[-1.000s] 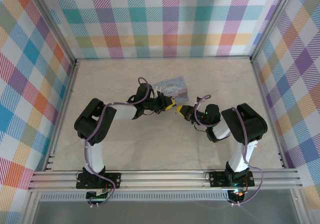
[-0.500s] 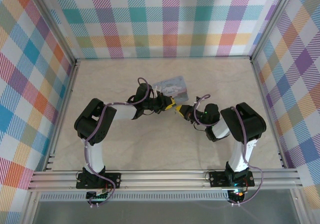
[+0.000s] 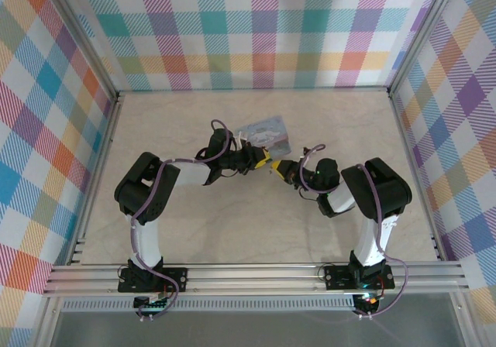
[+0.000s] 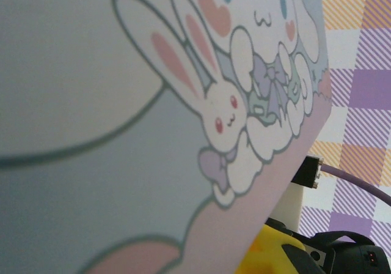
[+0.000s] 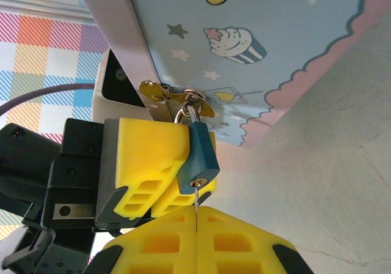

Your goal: Unlock the padlock with the key

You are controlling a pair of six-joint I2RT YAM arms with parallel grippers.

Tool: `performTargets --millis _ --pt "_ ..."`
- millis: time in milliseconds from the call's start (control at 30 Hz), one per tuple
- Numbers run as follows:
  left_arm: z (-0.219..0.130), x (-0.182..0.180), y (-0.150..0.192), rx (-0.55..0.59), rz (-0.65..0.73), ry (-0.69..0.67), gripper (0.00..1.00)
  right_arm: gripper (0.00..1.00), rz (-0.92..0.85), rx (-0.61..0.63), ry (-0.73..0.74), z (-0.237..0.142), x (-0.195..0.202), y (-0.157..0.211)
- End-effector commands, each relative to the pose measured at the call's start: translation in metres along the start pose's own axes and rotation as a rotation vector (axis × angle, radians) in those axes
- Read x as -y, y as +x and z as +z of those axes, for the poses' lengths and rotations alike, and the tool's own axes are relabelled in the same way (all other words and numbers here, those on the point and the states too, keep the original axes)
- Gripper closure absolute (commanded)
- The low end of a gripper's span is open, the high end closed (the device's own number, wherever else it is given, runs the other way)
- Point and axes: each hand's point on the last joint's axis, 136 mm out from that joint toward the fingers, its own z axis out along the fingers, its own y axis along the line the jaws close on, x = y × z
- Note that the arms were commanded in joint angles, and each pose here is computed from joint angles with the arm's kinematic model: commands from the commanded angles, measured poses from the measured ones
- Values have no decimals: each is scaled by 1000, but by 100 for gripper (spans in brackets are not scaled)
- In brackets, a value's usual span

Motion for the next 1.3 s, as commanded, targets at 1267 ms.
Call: performTargets --millis 1267 --pt "-4 43 12 -64 24 175 100 100 2 16 -169 34 -59 -35"
